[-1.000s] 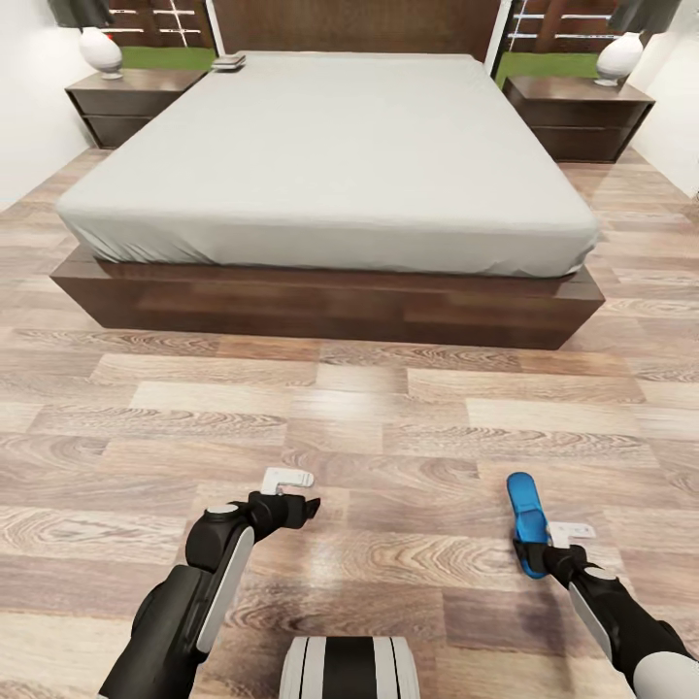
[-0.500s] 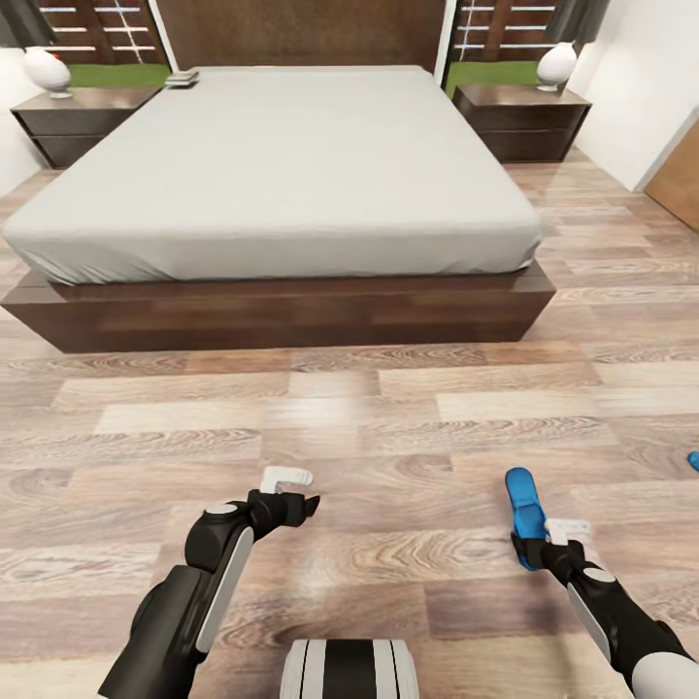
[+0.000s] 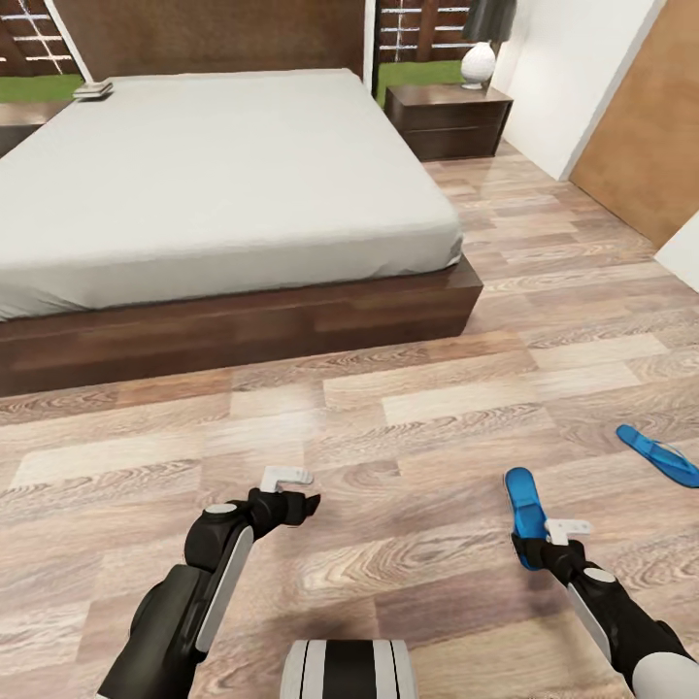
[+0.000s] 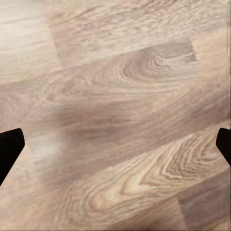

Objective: In the bedroom, move the book from the bed onto either nightstand, and place the two sandals side by side next to the bed.

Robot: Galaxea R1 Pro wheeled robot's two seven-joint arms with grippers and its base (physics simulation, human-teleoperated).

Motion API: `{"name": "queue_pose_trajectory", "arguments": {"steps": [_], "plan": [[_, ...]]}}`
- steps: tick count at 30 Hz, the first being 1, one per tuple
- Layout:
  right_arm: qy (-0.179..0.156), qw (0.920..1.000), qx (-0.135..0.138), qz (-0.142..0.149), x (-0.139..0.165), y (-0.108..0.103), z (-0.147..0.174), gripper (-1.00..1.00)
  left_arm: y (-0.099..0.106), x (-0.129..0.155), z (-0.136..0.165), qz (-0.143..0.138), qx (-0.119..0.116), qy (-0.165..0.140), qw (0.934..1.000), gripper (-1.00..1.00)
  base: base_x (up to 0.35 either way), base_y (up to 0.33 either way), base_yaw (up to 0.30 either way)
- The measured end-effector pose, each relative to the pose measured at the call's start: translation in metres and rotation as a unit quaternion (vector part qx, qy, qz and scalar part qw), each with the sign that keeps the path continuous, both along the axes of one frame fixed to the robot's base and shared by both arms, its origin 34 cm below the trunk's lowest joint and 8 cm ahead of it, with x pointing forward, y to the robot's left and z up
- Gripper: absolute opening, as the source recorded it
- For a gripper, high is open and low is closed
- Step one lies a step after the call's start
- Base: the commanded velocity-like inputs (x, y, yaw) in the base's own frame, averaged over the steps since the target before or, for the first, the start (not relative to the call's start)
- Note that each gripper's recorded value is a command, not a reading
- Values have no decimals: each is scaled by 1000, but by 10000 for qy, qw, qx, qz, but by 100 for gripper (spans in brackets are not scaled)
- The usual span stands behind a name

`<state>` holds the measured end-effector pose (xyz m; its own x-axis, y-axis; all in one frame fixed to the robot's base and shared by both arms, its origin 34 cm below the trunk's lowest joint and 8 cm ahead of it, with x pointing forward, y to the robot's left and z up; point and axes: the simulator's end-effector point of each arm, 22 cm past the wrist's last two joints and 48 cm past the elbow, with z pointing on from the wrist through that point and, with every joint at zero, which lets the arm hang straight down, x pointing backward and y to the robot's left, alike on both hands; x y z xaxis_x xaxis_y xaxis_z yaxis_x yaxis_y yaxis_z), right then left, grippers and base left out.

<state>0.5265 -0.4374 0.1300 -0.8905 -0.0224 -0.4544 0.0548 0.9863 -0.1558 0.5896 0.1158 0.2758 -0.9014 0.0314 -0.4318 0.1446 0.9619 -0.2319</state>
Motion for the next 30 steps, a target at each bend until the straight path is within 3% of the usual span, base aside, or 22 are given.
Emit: {"name": "queue_pose_trajectory", "arguments": {"steps": [12, 16, 21, 30], "plan": [[-250, 9997, 8, -19, 17, 0, 23, -100, 1, 9, 25, 28, -26, -211, 9998, 100, 1, -1, -272], [-330, 9994, 38, -16, 23, 2, 30, -100, 0, 14, 36, 36, -35, -344, 9994, 100, 0, 0, -95], [-437, 9990, 48, -13, 30, 3, 41, -100, 0, 28, 53, 86, -70, -717, 9974, 100, 0, 0, -14], [-646, 9979, 49, -9, 43, 3, 61, -100, 1, 34, 74, 97, -54, -905, 9958, 100, 0, 0, -209]]}}
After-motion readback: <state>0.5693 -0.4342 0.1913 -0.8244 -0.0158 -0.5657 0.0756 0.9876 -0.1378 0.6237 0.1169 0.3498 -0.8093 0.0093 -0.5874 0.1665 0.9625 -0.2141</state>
